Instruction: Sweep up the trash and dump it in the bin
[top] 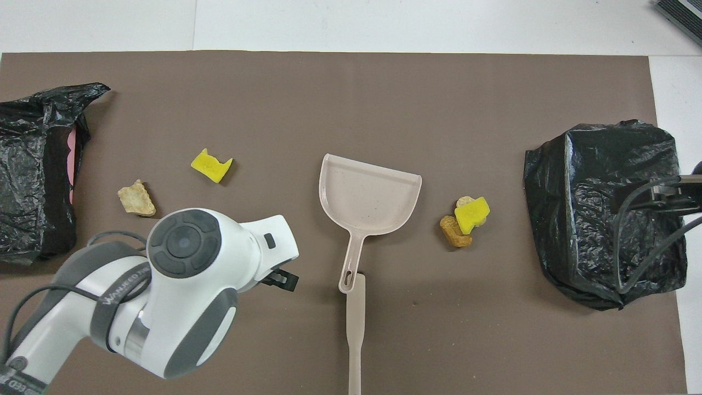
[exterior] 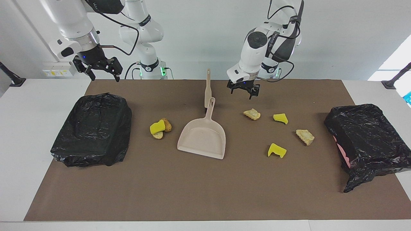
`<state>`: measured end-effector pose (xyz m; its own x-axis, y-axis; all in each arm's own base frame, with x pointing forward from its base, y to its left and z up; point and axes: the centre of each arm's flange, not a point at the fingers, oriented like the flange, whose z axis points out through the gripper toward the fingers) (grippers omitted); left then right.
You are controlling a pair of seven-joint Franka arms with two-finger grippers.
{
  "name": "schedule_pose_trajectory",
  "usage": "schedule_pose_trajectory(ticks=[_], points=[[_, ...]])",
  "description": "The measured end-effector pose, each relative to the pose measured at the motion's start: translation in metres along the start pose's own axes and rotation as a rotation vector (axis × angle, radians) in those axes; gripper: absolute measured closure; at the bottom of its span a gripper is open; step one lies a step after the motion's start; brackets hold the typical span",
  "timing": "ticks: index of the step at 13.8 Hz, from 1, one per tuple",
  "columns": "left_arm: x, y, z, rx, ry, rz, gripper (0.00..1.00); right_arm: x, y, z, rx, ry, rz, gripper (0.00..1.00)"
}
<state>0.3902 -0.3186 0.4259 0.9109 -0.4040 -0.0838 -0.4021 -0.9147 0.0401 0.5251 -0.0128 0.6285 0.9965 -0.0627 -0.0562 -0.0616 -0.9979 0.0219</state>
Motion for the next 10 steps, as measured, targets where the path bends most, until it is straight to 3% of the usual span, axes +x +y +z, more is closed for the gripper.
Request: schedule_pose_trajectory(ticks=[6, 10], points=[[-0.056, 0.105, 0.026, 0.001, 0.035, -0.036, 0.00, 0.000, 0.000, 0.000, 0.000, 0.000, 0.000, 0.00], [-0.084, 0.142, 0.053, -0.013, 0.067, -0.018, 0.00, 0.000, 0.000, 0.000, 0.000, 0.000, 0.000, 0.00]])
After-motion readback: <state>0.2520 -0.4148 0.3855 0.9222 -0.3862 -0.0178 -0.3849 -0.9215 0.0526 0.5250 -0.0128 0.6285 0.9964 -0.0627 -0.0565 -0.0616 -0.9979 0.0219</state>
